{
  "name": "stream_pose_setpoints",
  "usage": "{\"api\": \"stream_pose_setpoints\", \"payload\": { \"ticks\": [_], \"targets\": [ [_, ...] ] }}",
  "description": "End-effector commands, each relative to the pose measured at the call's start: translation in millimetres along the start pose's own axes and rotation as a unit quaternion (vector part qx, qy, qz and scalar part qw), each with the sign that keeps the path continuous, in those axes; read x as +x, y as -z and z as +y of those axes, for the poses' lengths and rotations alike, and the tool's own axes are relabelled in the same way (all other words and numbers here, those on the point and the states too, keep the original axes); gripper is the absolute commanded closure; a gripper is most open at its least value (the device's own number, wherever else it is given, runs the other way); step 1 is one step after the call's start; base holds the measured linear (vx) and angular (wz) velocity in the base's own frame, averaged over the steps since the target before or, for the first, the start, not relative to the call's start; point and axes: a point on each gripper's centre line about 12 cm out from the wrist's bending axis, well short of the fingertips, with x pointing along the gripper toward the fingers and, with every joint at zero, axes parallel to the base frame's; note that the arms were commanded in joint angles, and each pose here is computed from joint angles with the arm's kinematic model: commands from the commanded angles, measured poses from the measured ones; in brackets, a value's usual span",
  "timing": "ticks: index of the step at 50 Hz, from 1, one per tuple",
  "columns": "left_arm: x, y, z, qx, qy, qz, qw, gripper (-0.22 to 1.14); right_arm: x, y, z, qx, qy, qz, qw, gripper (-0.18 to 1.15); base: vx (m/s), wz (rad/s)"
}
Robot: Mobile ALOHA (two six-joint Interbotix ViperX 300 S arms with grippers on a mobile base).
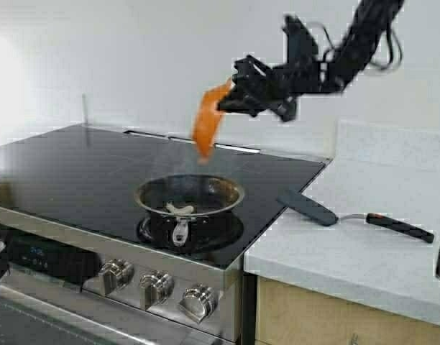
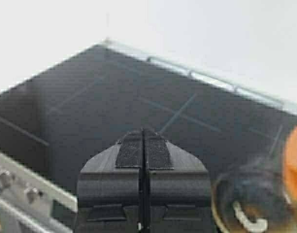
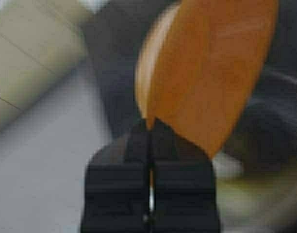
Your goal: Add oil to the pan and cook the shrimp and serve it
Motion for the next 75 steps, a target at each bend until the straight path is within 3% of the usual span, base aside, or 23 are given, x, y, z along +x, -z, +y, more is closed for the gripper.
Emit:
{"api": "stream_pose_setpoints", "payload": {
  "ticks": [1, 12, 17, 23, 36, 46, 54, 75],
  "targets": [
    [1.8, -3.5, -0.1, 0.0, 0.0, -0.004, 1.0, 0.88, -35.3, -28.4, 12.0, -0.122, 0.14, 0.037, 0.982, 0.91, 0.0, 0.0],
    [2.9, -3.6, -0.1, 0.001, 0.0, -0.002, 1.0, 0.88, -101.6, -39.1, 8.9, -0.218, 0.33, 0.065, 0.916, 0.91, 0.0, 0.0],
    [3.7, -2.5, -0.3, 0.0, 0.0, 0.001, 1.0, 0.88, -134.6, -41.7, -4.7, -0.277, 0.433, 0.108, 0.851, 0.91, 0.0, 0.0],
    [4.4, -1.6, 0.1, 0.0, -0.001, 0.003, 1.0, 0.88, -159.4, -43.2, -23.1, -0.323, 0.512, 0.192, 0.772, 0.91, 0.0, 0.0],
    [4.6, -1.3, 0.1, 0.0, -0.001, 0.004, 1.0, 0.89, -222.6, -51.0, -87.6, -0.291, 0.571, 0.306, 0.704, 0.91, 0.0, 0.0],
    [4.7, -2.0, 0.1, 0.0, -0.001, 0.003, 1.0, 0.88, -278.7, -34.8, -141.5, -0.217, 0.612, 0.345, 0.677, 0.91, 0.0, 0.0],
    [4.8, -2.6, 0.0, 0.0, -0.001, 0.002, 1.0, 0.88, -299.7, -8.7, -182.8, -0.16, 0.626, 0.38, 0.662, 0.91, 0.0, 0.0],
    [5.1, -3.8, -0.1, 0.001, -0.001, 0.001, 1.0, 0.89, -263.0, 59.3, -268.3, -0.104, 0.615, 0.444, 0.643, 0.91, 0.0, 0.0]
  ]
}}
